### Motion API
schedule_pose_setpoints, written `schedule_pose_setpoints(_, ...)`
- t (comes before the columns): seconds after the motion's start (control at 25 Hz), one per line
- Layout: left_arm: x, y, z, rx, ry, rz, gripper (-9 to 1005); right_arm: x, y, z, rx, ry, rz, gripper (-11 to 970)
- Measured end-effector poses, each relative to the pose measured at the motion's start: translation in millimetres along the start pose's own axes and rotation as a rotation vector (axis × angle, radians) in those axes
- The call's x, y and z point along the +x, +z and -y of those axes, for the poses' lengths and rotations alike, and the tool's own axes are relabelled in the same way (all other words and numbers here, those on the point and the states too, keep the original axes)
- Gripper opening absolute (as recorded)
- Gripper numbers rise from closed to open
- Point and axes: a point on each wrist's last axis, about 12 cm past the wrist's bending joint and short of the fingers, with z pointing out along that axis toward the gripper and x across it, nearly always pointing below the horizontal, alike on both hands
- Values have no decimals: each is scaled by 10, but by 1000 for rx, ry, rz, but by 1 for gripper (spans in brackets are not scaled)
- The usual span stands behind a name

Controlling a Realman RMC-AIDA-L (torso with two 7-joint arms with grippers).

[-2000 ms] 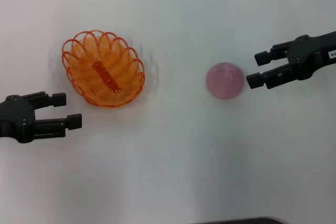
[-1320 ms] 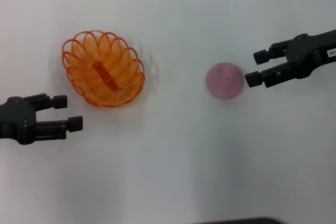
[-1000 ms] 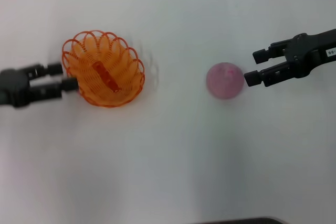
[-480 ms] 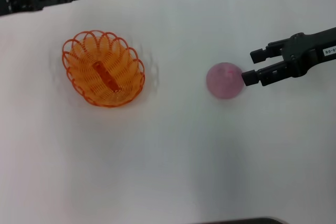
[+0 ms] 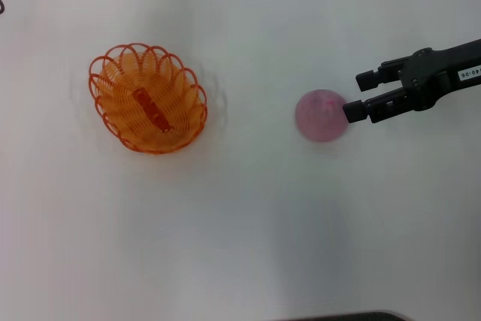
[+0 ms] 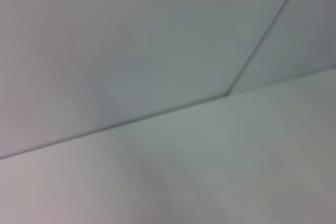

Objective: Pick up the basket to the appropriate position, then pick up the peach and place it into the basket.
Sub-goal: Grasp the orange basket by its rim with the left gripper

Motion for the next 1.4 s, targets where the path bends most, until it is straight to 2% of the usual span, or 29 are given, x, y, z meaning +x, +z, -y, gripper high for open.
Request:
schedule_pose_setpoints(0.24, -139, 277, 153, -179, 133, -207, 892, -31, 9, 1, 0, -8, 0, 916)
schedule_pose_setpoints(0.36, -153, 388, 238, -234, 200, -257, 892, -37, 12, 4, 2, -9, 0, 916)
schedule_pose_setpoints(1.04, 135, 782, 302, -265, 324, -383, 851, -6, 71, 22, -2, 7, -18, 916)
schedule_pose_setpoints(1.4, 193, 870, 362, -261, 361, -401, 802, 0, 104, 31, 2, 8, -25, 915)
